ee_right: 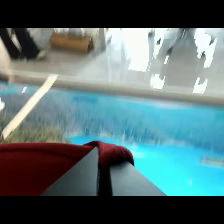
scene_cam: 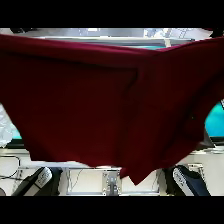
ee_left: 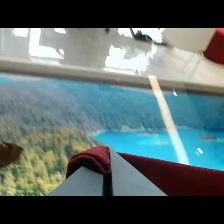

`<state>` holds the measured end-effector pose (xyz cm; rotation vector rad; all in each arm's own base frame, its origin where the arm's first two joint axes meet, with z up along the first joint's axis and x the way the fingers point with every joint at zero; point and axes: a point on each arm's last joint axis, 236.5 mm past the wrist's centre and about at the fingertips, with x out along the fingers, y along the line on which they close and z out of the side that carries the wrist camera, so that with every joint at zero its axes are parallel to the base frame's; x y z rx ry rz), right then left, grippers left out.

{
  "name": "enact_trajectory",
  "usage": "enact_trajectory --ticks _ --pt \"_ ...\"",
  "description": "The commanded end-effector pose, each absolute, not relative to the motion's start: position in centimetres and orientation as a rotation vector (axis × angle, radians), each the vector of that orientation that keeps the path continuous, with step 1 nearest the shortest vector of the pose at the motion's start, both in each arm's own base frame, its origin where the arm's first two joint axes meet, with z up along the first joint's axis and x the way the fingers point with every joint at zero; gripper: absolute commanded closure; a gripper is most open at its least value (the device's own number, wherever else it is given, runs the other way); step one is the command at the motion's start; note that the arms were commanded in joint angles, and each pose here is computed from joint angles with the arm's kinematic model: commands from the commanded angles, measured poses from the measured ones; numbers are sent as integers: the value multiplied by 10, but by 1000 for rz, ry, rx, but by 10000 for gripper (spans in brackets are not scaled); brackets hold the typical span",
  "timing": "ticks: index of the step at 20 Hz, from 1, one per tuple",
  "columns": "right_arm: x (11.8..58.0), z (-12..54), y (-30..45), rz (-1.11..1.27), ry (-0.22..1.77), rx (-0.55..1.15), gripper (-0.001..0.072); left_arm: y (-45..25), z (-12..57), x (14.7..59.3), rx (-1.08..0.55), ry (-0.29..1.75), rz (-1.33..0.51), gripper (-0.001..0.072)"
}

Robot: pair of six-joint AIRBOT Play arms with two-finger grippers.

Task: Fold the shirts.

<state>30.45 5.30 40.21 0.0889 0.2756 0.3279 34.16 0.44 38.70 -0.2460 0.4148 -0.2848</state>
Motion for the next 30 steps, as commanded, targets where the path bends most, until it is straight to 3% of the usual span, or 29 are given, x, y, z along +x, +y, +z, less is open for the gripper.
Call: enact_trajectory --ticks 1,4,7,11,14,16,22,26,30 --pt "388 293 46 385 587 206 699 -7 239 410 -193 848 -294 694" --pt "452 182 49 351 756 262 699 10 116 473 -53 1057 -102 693" --pt "509 90 65 318 831 302 699 16 40 530 -81 1053 -25 693" --pt "574 12 72 246 820 374 699 23 8 579 -111 936 11 693" --pt "600 19 72 255 780 371 699 25 24 593 -109 853 17 692" --pt "595 33 73 286 802 316 699 23 29 583 -108 885 12 693" --pt "510 35 43 268 1078 1 700 12 17 511 -64 1128 -40 693" --pt "468 -2 39 254 1171 7 700 6 -14 462 -60 1172 -43 693" --pt "461 -47 50 248 1208 57 700 4 -52 434 -69 1270 -44 693"
